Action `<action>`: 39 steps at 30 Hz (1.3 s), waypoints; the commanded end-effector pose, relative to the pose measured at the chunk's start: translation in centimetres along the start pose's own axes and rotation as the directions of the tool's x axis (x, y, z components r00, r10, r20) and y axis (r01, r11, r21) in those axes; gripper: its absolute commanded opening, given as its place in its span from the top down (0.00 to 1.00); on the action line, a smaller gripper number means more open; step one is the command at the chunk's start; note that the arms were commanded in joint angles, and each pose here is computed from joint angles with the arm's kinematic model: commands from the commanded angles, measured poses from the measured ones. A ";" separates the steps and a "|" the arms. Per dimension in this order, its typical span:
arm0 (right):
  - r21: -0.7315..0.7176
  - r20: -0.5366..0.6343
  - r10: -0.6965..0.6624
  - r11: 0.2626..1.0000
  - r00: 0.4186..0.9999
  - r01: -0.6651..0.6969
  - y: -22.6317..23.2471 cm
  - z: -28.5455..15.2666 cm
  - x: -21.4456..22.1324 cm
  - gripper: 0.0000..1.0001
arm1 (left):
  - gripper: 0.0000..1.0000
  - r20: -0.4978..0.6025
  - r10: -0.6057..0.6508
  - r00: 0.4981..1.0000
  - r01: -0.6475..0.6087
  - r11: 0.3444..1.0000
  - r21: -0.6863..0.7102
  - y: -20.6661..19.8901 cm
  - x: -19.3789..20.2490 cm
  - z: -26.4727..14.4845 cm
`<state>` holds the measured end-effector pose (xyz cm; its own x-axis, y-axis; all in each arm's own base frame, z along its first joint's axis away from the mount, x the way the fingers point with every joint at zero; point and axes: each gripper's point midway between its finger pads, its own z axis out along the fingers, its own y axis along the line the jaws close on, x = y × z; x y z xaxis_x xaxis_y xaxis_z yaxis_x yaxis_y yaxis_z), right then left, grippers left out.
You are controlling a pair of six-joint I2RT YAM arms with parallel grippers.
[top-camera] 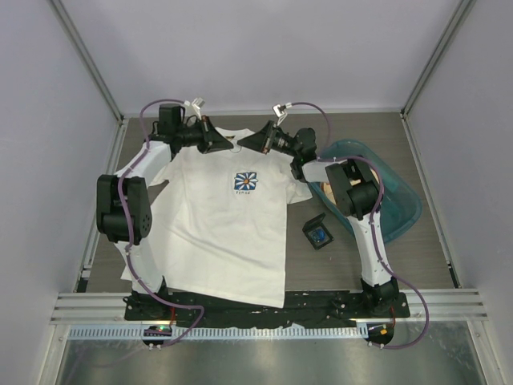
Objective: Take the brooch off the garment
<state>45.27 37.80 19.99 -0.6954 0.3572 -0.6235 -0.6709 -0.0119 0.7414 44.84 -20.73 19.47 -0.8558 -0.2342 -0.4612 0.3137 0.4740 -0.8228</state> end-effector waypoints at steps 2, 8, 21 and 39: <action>-0.074 -0.008 -0.092 0.993 0.996 0.092 2.4 1.1 -0.8 0.66 | 1.00 -0.001 0.065 0.998 -0.065 0.998 0.009 -1.3 -0.5 0.0; -0.074 -0.018 -0.102 0.992 0.995 0.101 2.6 1.3 -0.6 0.69 | 1.00 -0.013 0.075 0.997 -0.075 0.997 0.002 -1.4 -0.3 0.1; -0.072 -0.057 -0.119 0.991 0.991 0.115 2.5 1.8 0.3 0.73 | 1.00 -0.015 0.081 0.997 -0.081 0.997 0.000 -1.7 -0.4 0.0; -0.009 -0.135 -0.200 0.980 0.970 0.201 1.1 1.5 1.3 0.83 | 1.00 -0.019 0.021 1.000 -0.020 1.000 0.022 -1.9 -0.8 -0.7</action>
<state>45.09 38.98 18.47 -0.6492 0.2742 -0.7095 -0.7271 0.0504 0.6847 44.06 -20.72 18.48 -0.8870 -0.2127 -0.4099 0.2644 0.4937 -0.8285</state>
